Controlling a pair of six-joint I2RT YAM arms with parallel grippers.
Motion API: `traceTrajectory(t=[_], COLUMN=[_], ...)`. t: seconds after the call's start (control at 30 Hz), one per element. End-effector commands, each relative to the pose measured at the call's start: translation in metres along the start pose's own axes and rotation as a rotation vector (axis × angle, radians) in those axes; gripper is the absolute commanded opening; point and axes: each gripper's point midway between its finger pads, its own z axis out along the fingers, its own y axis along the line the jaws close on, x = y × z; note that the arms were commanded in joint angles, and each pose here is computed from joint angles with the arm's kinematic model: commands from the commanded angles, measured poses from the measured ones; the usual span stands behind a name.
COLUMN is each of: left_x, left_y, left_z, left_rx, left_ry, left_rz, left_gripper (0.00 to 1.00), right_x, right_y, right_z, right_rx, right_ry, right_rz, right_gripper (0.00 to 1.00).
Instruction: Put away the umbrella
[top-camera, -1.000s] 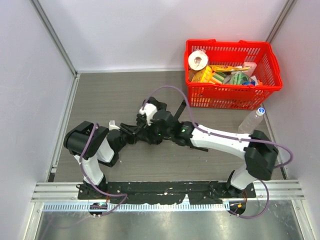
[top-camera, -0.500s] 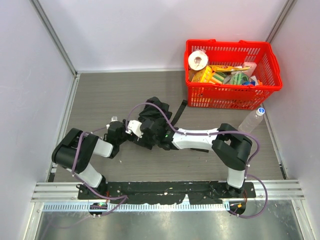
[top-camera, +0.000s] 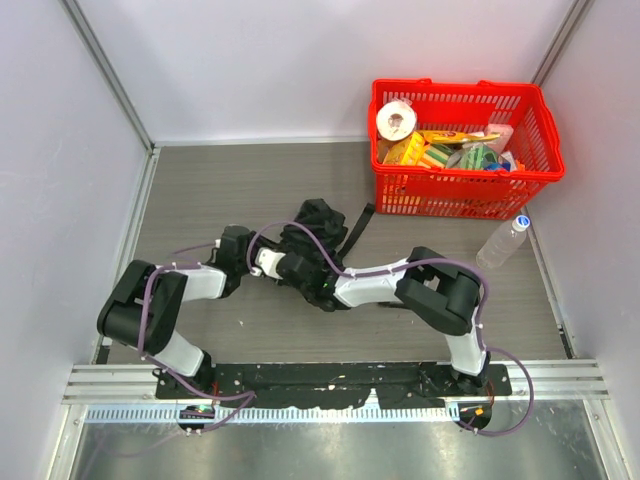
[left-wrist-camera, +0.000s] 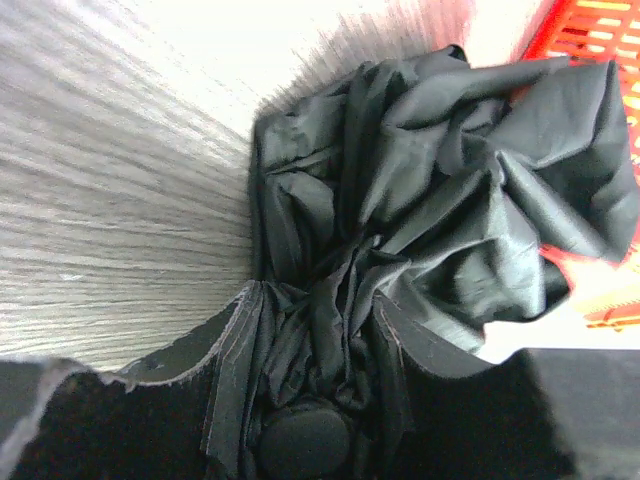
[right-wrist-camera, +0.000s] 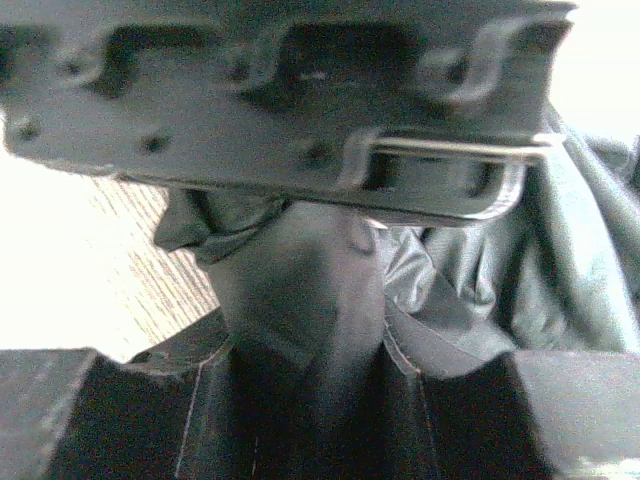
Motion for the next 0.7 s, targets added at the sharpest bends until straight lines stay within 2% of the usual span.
traceTrajectory(t=[0.0,0.07,0.13,0.17,0.2,0.23,0.27,0.33,0.37,0.43,0.67], left_x=[0.015,0.013,0.008,0.005,0.003,-0.001,-0.004,-0.013,-0.015,-0.017,-0.014], left_y=[0.075,0.068,0.062,0.056,0.053,0.048,0.045,0.039,0.037,0.035,0.023], left_z=[-0.016,-0.015,-0.014,-0.014,-0.015,-0.016,-0.017,-0.021,-0.023,-0.028,-0.043], left_rx=[-0.294,-0.260,-0.215,-0.178,-0.156,-0.126,-0.100,-0.071,-0.057,-0.037,0.106], left_ry=[0.077,0.082,0.069,0.062,0.054,0.046,0.036,0.018,0.013,0.008,-0.011], left_rz=[0.025,0.028,0.022,0.024,0.025,0.032,0.036,0.049,0.063,0.071,0.085], left_gripper=[0.00,0.00,0.04,0.16,0.29,0.43,0.54,0.65,0.82,0.99,1.00], right_x=[0.029,0.031,0.035,0.029,0.033,0.027,0.018,0.012,0.011,0.009,0.009], right_y=[0.002,0.012,0.026,0.024,0.035,0.027,0.035,0.034,0.030,0.036,0.052], right_z=[0.010,0.010,0.007,0.008,0.004,0.008,0.003,0.000,0.002,0.000,-0.002], right_rx=[0.023,-0.040,-0.131,-0.145,-0.233,-0.261,-0.361,-0.457,-0.475,-0.545,-0.714], right_ry=[0.072,0.076,0.094,0.090,0.116,0.103,0.070,0.049,0.041,0.041,0.073], right_rz=[0.003,0.044,0.076,0.106,0.120,0.193,0.244,0.361,0.392,0.430,0.519], right_gripper=[0.24,0.01,0.01,0.01,0.01,0.01,0.01,0.01,0.01,0.01,0.01])
